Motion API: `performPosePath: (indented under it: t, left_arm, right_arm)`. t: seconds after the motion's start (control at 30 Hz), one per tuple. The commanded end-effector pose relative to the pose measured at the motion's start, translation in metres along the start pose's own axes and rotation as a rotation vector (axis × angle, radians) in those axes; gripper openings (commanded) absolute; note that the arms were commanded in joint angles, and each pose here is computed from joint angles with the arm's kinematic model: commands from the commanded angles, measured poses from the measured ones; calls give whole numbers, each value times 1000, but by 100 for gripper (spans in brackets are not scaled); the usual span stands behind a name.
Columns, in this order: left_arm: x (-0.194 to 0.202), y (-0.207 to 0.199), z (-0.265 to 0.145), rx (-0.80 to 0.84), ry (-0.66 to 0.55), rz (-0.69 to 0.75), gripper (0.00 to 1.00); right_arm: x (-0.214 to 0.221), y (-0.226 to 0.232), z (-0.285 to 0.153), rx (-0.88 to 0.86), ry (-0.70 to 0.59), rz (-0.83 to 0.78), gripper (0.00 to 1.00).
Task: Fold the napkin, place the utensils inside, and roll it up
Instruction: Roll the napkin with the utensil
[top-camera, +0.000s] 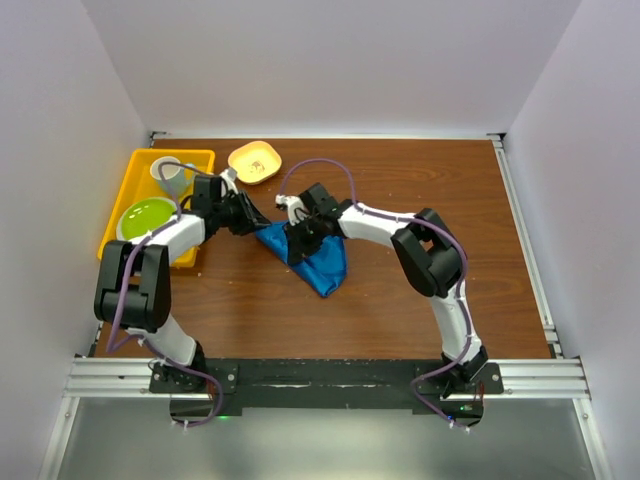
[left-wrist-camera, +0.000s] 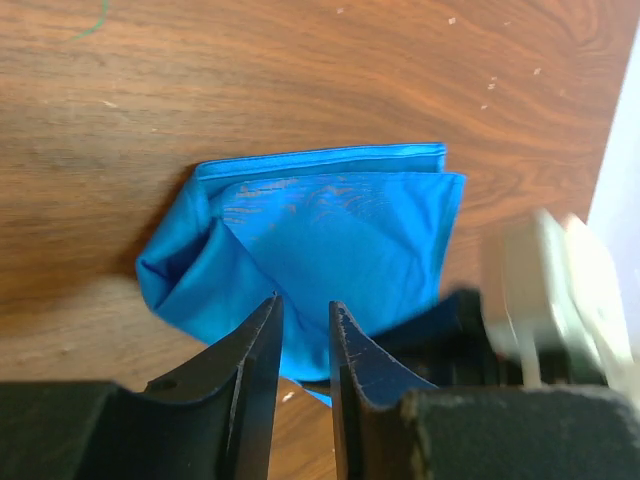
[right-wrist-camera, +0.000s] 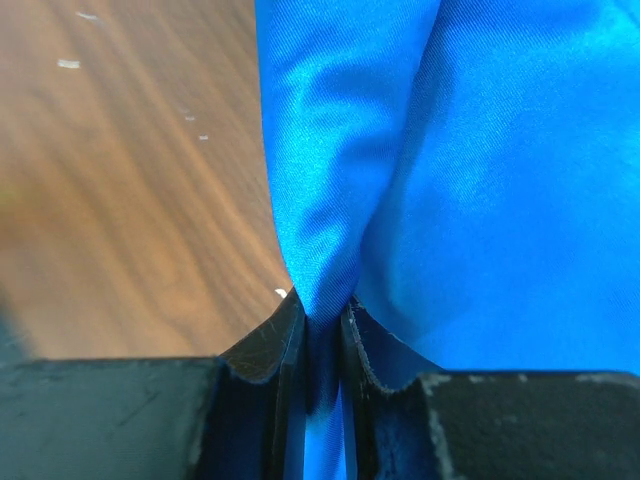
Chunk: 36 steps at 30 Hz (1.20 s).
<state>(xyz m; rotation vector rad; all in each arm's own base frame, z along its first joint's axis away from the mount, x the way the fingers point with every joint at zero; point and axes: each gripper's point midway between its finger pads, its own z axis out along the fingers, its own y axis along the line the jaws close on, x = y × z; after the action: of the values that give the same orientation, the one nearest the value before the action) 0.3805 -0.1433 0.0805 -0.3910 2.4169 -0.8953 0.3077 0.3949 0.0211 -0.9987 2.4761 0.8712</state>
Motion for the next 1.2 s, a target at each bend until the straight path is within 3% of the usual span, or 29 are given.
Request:
performPosePath:
  t: [0.0, 0.17, 0.37, 0.73, 1.17]
  left_arm:
    - [0, -15, -7, 69, -13, 4, 26]
    - [12, -37, 4, 223, 1, -23, 21]
    - [37, -50, 22, 322, 16, -47, 13]
    - [71, 0, 57, 272, 32, -127, 2]
    - [94, 36, 69, 121, 118, -163, 0]
  right_arm:
    - [52, 15, 14, -404, 134, 271, 12]
    - [68, 9, 20, -546, 170, 444, 14]
    - [82, -7, 25, -500, 201, 513, 16]
    - [85, -28, 21, -369, 218, 522, 28]
    - [33, -36, -35, -43, 201, 322, 73]
